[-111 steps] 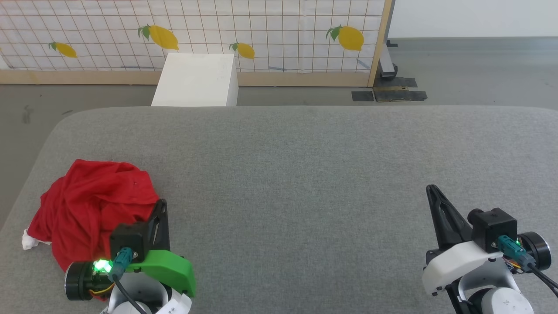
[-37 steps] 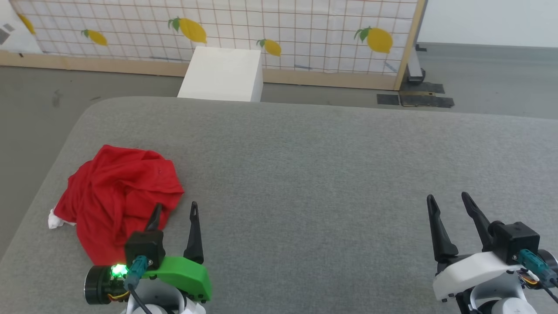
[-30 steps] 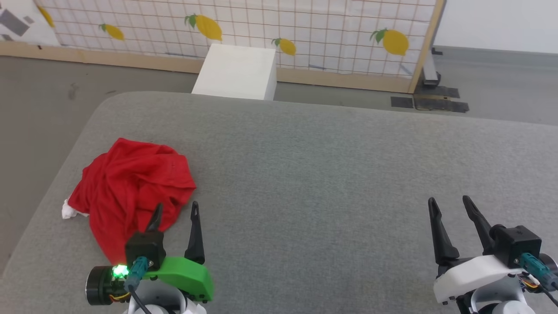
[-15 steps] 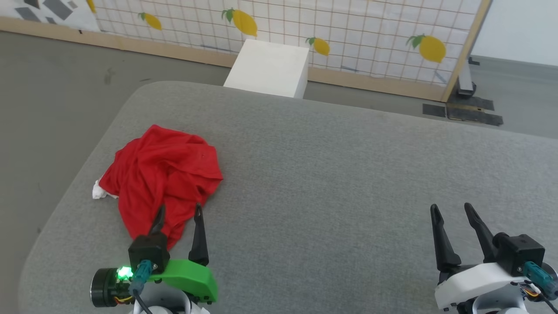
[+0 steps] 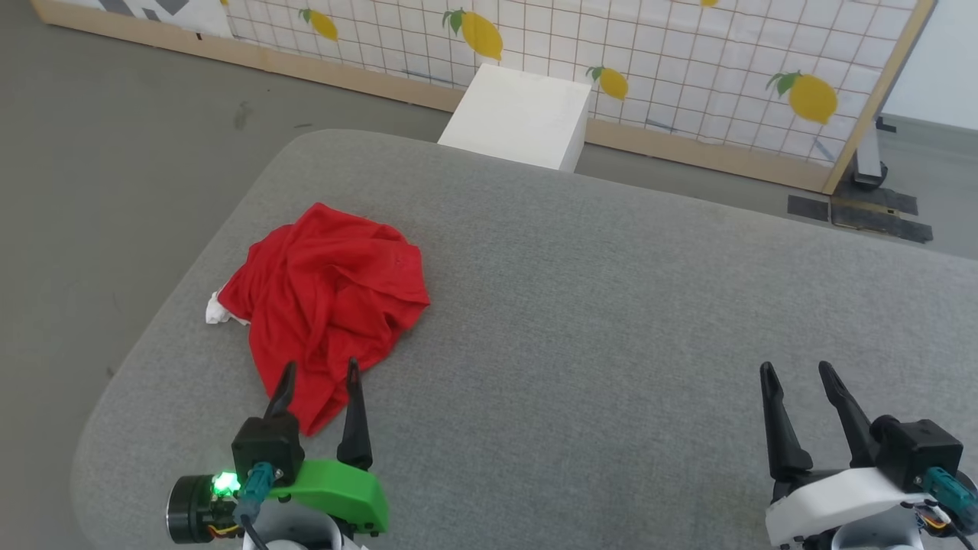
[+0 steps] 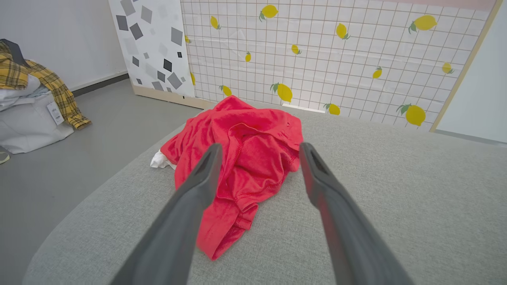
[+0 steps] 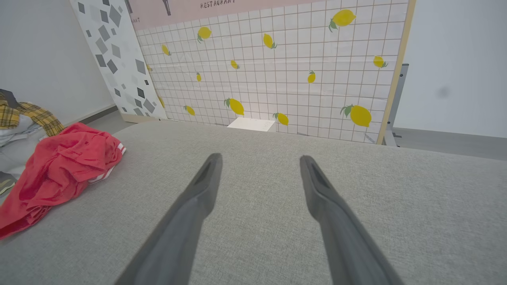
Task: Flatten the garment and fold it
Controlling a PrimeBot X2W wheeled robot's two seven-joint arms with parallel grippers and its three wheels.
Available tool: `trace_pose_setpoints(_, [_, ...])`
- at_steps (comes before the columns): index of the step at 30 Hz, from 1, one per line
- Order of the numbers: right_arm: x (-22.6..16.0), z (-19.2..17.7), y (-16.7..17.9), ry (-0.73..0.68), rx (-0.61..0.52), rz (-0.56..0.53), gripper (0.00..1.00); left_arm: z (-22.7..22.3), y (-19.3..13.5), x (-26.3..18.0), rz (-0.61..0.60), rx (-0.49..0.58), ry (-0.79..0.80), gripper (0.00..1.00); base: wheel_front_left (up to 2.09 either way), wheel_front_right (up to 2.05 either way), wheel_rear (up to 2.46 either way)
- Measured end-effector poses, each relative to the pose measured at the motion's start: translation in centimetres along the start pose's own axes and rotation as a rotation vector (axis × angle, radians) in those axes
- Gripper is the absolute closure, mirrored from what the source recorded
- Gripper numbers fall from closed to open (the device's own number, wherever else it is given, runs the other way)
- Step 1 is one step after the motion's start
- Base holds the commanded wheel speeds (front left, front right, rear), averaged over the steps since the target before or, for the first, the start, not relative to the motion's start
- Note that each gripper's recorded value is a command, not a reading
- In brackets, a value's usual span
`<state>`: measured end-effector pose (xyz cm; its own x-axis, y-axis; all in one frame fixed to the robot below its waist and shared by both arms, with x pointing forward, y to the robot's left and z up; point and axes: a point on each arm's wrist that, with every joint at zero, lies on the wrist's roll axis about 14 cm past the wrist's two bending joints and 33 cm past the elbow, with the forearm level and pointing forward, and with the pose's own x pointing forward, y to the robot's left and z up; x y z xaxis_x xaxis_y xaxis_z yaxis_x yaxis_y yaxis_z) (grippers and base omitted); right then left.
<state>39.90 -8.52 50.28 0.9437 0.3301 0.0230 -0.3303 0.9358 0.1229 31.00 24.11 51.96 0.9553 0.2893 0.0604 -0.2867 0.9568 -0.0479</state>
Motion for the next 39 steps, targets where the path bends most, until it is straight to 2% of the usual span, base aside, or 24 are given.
trace_pose_setpoints(39, [1.2, -1.8, 2.9, 0.012, 0.073, 0.082, 0.0, 0.2, 4.1, -3.0, 0.17, -0.014, -0.047, 0.0, 0.0, 0.0, 0.0])
